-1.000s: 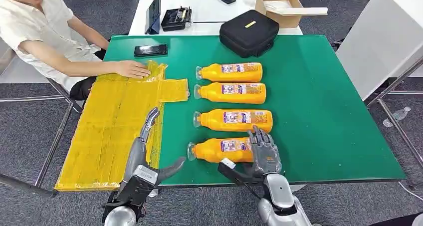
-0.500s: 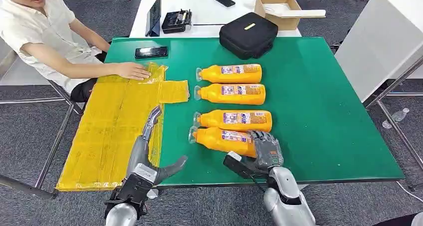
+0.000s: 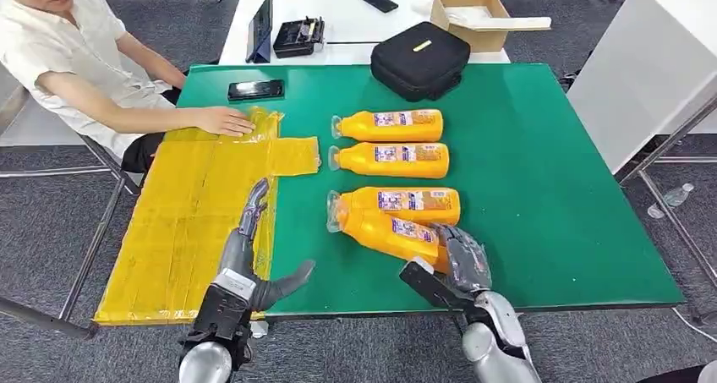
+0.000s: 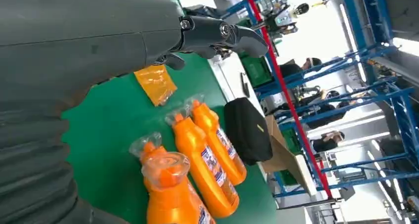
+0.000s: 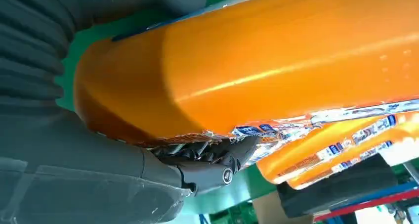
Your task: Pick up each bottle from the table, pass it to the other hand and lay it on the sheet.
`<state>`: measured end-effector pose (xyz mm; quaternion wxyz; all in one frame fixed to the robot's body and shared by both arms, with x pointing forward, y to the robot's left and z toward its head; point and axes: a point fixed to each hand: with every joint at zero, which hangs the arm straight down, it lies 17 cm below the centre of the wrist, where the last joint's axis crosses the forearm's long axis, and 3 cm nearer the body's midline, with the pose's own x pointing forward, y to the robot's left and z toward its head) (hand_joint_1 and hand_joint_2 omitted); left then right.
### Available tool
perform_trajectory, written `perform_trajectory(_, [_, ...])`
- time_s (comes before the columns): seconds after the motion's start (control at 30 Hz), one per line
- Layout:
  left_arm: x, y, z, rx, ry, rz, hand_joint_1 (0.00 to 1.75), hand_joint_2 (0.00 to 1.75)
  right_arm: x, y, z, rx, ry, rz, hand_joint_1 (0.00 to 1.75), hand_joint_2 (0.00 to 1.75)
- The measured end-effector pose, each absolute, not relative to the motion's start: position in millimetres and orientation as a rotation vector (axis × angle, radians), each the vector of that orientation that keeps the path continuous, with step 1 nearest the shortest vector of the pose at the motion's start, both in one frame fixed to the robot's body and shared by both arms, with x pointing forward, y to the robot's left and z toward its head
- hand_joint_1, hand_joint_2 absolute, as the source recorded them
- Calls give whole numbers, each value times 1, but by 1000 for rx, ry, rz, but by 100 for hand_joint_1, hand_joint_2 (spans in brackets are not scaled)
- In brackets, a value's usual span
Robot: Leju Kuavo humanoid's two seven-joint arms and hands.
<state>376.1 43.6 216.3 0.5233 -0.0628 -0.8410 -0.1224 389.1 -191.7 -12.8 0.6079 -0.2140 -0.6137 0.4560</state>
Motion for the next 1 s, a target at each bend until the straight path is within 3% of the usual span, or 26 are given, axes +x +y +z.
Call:
perform_trajectory(0.1, [383,46,204,-164,-1932,-249,0,0,386,-185,3,-472,-1482,1006,175,175])
perform_trajectory(0.13, [385,47,198,-173,-1900,-230,0,175,383,-182,8,-461,-1502,988,175,175])
perform_trajectory(0.5, [389,34,144,-463,-1595,-8,0,175,384,-143,99,-378,-1782,830,175,175])
perform_trajectory(1.0, [384,23,136,-498,-1574,-46,0,175,389,-127,127,-339,-1873,774,175,175])
